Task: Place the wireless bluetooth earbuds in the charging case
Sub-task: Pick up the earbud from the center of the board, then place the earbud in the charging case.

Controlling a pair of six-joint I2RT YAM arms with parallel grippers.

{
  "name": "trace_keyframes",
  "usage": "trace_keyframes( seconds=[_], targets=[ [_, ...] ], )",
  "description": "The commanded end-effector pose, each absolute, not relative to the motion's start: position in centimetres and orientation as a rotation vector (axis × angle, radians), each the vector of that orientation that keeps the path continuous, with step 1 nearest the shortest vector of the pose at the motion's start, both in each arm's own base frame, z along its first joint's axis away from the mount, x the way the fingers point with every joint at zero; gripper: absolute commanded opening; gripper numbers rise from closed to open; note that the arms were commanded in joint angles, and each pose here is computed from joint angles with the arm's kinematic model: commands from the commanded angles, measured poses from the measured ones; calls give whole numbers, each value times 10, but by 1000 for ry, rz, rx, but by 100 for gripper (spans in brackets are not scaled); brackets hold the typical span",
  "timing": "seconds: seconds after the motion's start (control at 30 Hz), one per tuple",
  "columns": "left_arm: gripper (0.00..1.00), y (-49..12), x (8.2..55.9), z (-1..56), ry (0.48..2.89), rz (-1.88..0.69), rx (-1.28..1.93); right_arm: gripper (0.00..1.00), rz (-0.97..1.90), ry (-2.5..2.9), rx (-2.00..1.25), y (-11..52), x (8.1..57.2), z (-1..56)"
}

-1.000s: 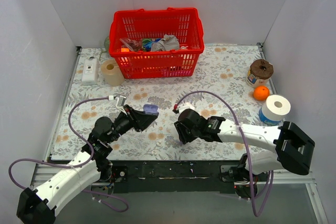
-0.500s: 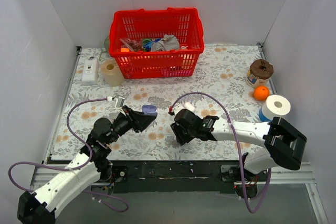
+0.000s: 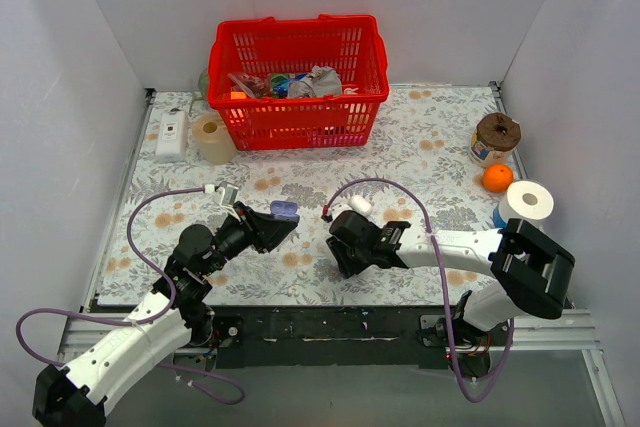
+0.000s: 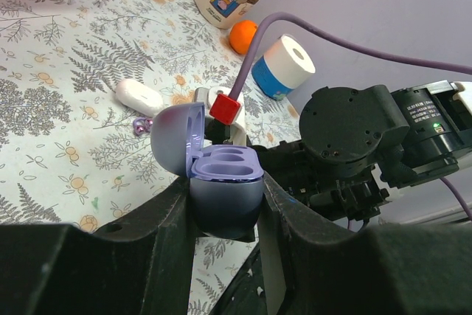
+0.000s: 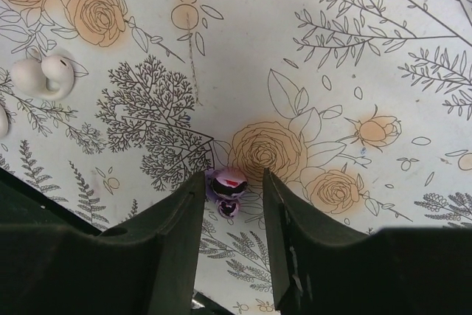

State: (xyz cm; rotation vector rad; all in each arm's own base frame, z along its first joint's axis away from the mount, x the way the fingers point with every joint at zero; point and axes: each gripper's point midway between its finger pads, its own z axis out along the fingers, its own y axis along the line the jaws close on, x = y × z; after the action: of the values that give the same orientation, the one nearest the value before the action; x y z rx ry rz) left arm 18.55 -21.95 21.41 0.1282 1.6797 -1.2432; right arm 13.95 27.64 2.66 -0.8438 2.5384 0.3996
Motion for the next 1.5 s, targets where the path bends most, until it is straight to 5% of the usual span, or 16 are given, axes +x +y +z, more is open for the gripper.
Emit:
trace_keyframes(
  seconds=[0.0, 0.2, 0.67, 1.0, 1.47],
  targets=[
    [0, -219, 187, 221, 1659, -1232, 138, 42, 389, 2537, -825, 275, 139, 23],
    [0, -220, 187, 221, 1659, -1232, 141, 23, 387, 2516, -823, 273, 141, 26],
    [0, -217, 185, 226, 1643, -1225, 143, 4, 379, 2346, -767, 269, 199, 69],
    [0, -223, 163, 264, 1404, -1352, 267, 1, 932, 1724, -616, 302, 187, 256],
    [0, -240, 195, 353, 1042, -1306, 323, 1, 1017, 1302, -484, 309, 176, 414]
  ],
)
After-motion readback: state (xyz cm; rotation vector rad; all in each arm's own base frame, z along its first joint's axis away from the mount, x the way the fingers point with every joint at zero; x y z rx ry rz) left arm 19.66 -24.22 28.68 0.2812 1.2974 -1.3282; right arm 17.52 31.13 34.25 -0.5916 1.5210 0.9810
